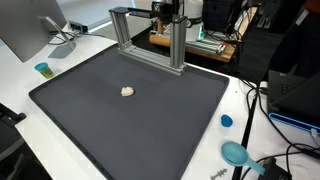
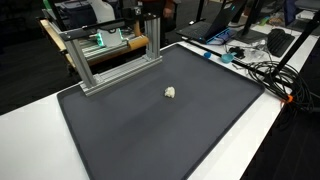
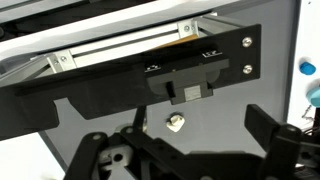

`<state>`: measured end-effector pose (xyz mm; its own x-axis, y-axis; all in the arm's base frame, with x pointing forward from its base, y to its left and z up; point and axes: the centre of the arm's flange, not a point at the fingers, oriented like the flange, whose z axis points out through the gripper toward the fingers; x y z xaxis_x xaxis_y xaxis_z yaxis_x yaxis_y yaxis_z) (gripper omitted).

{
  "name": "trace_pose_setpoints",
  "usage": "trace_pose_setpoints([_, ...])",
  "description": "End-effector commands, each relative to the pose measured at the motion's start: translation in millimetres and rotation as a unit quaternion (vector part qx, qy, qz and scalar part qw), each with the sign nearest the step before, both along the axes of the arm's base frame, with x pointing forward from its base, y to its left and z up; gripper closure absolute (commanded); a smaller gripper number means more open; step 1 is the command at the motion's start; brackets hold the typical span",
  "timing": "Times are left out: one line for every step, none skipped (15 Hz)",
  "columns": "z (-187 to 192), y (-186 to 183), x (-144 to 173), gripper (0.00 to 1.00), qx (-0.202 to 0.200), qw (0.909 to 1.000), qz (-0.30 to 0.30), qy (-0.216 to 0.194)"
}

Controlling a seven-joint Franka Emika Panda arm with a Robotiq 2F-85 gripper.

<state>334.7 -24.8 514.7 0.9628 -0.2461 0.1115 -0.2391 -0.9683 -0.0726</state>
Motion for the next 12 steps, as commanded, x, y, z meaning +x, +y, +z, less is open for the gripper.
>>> trace_pose_setpoints([0, 0, 0, 0.00, 0.000, 1.0000, 0.000, 0.000])
trace_pose_setpoints([0, 0, 0, 0.00, 0.000, 1.0000, 0.000, 0.000])
trace_pose_setpoints([-5, 6, -3, 0.00, -0.017, 0.9998, -0.007, -0.012])
trace_pose_setpoints([-10, 13, -7, 0.00, -0.016, 0.9997, -0.001, -0.017])
trace_pose_setpoints([-13, 18, -8, 0.00, -0.025, 0.9994, 0.002, -0.023])
trace_pose_setpoints([-17, 22, -10, 0.00, -0.030, 0.9992, 0.008, -0.024])
trace_pose_setpoints([-21, 25, -11, 0.00, -0.032, 0.9991, 0.010, -0.024])
trace_pose_setpoints([-27, 27, -13, 0.00, -0.038, 0.9989, 0.013, -0.026])
trace_pose_setpoints([-33, 26, -11, 0.00, -0.043, 0.9980, 0.024, -0.039])
trace_pose_setpoints([-39, 22, -7, 0.00, -0.042, 0.9979, 0.025, -0.042])
trace_pose_setpoints([-27, 24, 0, 0.00, -0.033, 0.9990, 0.021, -0.023])
trace_pose_setpoints([-31, 24, 0, 0.00, -0.033, 0.9990, 0.021, -0.022])
